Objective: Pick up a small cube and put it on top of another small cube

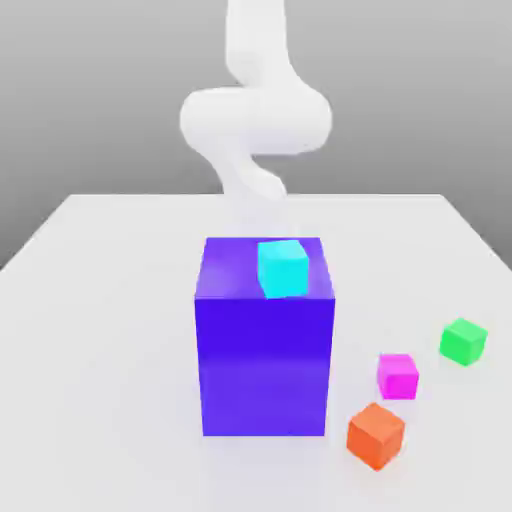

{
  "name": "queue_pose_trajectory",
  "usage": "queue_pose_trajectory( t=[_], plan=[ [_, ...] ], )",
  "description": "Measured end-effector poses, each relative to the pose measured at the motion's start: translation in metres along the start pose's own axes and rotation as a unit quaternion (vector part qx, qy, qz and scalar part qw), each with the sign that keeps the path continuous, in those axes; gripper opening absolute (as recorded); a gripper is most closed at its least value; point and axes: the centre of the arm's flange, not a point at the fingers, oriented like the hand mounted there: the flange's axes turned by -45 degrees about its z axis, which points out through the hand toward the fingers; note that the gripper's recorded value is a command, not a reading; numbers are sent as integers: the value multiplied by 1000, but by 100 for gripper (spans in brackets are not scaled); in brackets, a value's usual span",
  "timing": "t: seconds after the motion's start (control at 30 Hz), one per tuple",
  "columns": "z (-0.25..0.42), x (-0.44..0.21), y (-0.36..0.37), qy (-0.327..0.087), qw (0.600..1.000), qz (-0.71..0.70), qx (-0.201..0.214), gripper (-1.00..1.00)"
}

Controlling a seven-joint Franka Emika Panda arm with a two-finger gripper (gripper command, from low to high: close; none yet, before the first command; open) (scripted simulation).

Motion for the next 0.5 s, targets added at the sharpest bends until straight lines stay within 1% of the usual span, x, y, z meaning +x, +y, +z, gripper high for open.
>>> queue_pose_trajectory(
  t=[0.13, 0.27, 0.4, 0.5],
  plan=[
    [100, -32, -51, -66, 988, -132, 46, 0],
    [181, -88, -106, -123, 953, -261, 95, 0],
    [243, -166, -159, -173, 892, -390, 148, 0],
    [276, -239, -193, -208, 826, -488, 190, 0]
  ],
)
